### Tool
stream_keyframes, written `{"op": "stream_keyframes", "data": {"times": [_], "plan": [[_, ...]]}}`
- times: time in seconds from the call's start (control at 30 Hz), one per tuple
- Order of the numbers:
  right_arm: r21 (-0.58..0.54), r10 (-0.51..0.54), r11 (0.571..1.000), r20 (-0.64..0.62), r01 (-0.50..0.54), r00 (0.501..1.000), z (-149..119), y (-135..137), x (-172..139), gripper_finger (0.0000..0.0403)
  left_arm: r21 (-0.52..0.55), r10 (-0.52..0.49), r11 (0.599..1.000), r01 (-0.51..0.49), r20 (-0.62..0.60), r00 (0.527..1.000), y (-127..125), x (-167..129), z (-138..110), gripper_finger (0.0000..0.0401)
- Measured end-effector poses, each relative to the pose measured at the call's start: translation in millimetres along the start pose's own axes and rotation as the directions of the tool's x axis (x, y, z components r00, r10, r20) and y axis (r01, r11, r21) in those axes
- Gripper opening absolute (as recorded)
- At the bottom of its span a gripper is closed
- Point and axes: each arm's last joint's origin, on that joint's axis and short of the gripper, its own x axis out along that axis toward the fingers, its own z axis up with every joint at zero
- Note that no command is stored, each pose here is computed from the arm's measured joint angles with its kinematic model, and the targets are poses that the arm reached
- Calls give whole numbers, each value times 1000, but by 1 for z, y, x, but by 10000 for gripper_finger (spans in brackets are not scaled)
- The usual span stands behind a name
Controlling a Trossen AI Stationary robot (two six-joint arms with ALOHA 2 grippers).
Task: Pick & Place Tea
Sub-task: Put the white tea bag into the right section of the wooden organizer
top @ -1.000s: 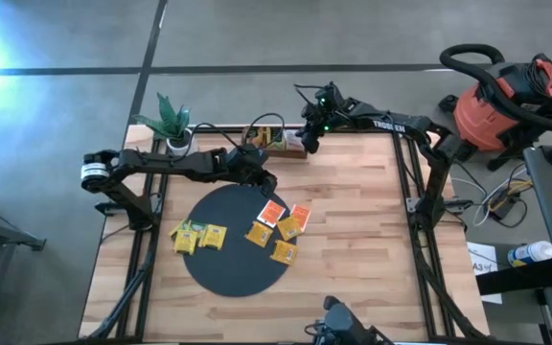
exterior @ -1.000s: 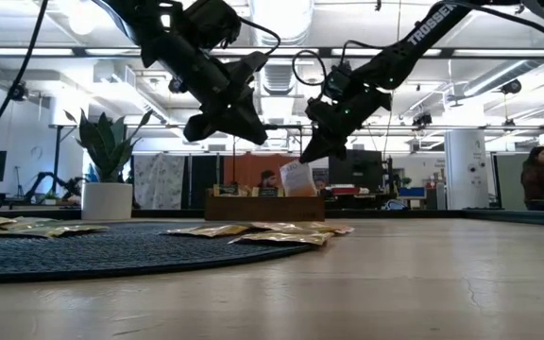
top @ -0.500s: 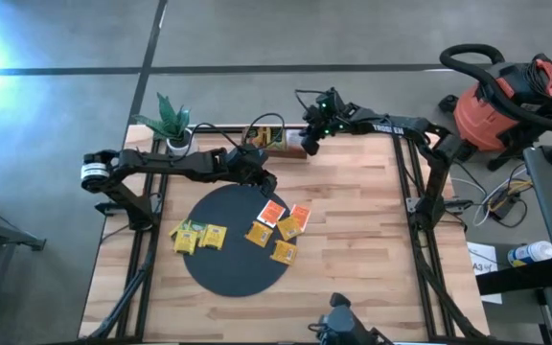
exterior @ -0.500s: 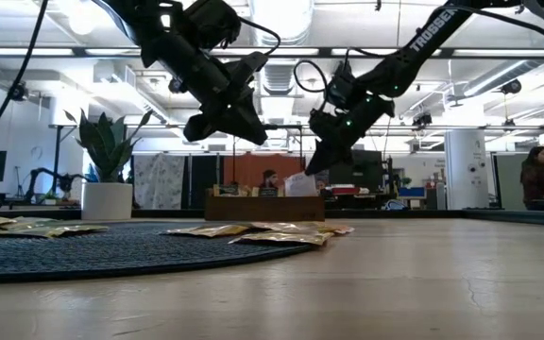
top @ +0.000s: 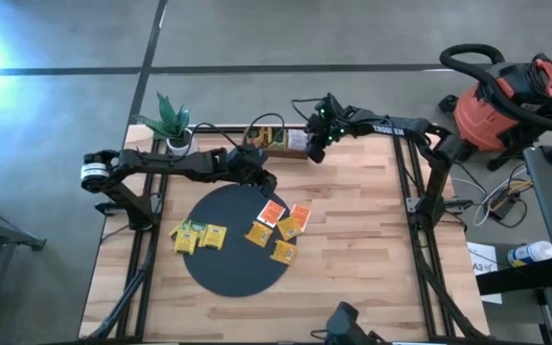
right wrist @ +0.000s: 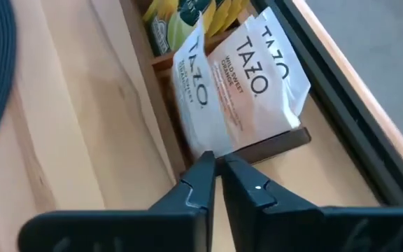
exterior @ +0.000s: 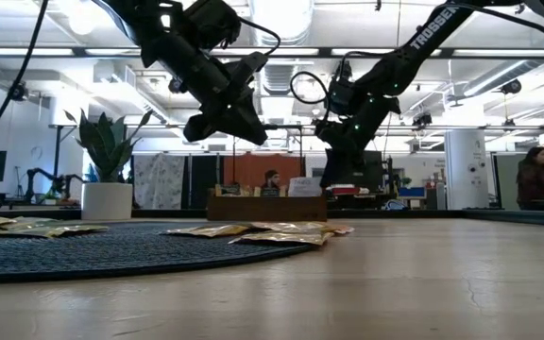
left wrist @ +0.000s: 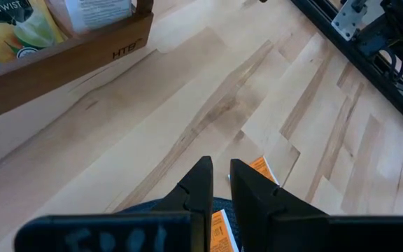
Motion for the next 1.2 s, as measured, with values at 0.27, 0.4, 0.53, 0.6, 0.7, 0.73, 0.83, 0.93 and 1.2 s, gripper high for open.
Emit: {"op": "stream_keyframes", "data": {"times": [0.27,0.4,0.53,0.6,0.7,0.73,0.83,0.93,1.2], "plan": [[-30,7,1000,-6,-7,1000,4,16,-32,71,1,7,1000,-7,-22,1000,1,0,-2,46],[-79,28,996,-19,-30,999,-2,36,-56,86,6,24,1000,-24,-62,998,1,0,-7,46],[-121,62,991,19,-59,998,-13,62,-85,92,15,26,1000,-25,-81,996,-1,-1,-11,46],[-119,85,990,30,-80,996,-24,76,-96,93,19,25,1000,-23,-88,996,-3,-1,-12,46],[-79,120,990,33,-117,992,-46,93,-106,93,21,27,999,-25,-97,995,-2,0,-16,46],[-55,130,990,29,-128,991,-55,97,-106,93,15,31,999,-29,-102,994,-1,1,-18,46],[20,159,987,-7,-159,987,-86,109,-100,93,-42,40,998,-45,-116,992,4,3,-25,46],[80,195,978,-23,-193,980,-113,120,-91,92,-82,51,995,-62,-131,990,10,6,-34,46],[105,321,939,70,-327,944,-142,152,-72,79,-175,65,980,-97,-183,981,13,8,-54,46]]}}
